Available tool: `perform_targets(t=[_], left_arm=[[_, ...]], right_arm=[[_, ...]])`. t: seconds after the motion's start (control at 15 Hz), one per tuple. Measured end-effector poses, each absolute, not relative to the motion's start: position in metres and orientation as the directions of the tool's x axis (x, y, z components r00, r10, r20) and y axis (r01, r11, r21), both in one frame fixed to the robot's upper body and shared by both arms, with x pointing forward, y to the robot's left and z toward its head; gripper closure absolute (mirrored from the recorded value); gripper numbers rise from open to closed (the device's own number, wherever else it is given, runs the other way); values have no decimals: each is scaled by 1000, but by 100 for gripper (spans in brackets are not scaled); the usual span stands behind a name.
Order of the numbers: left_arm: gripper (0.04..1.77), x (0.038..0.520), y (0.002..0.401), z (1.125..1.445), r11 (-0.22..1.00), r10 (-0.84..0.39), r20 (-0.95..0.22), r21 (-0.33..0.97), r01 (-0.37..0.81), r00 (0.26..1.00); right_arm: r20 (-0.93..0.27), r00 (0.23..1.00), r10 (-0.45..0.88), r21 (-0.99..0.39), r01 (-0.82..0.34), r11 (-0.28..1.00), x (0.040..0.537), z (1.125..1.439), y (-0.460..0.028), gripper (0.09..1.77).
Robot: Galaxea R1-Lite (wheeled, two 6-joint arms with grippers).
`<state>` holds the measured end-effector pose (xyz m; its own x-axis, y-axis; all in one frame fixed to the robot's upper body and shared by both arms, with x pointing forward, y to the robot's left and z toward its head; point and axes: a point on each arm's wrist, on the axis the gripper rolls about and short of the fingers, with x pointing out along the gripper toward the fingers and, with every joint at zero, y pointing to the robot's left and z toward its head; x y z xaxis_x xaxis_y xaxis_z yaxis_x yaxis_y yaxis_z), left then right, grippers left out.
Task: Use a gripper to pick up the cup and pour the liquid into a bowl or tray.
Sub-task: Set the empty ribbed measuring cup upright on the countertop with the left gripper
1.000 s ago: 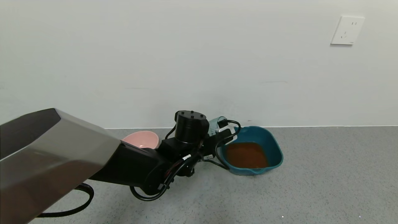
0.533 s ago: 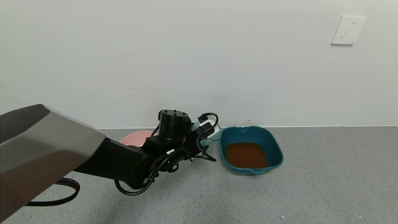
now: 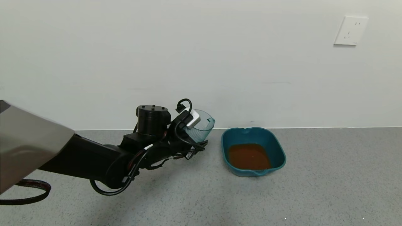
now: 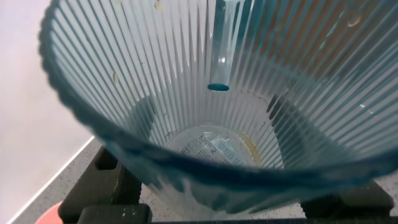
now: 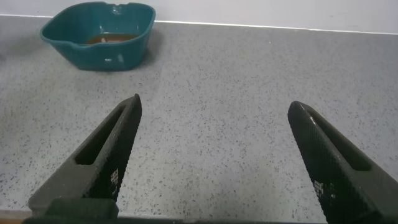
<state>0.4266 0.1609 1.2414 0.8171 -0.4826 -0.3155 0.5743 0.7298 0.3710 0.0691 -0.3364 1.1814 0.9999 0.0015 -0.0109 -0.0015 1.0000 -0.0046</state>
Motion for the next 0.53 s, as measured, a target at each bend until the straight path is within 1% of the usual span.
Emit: perform_targets(t=[0.27, 0.53], left_arm=[[48, 428, 163, 1242, 812, -499, -215, 222, 540, 839], [48, 436, 161, 1227, 868, -464, -129, 134, 479, 876]], right_arm=[[-10, 1000, 2, -4, -2, 1000, 69, 1181, -336, 15], [-10, 1000, 2, -4, -2, 1000, 69, 1181, -336, 15]])
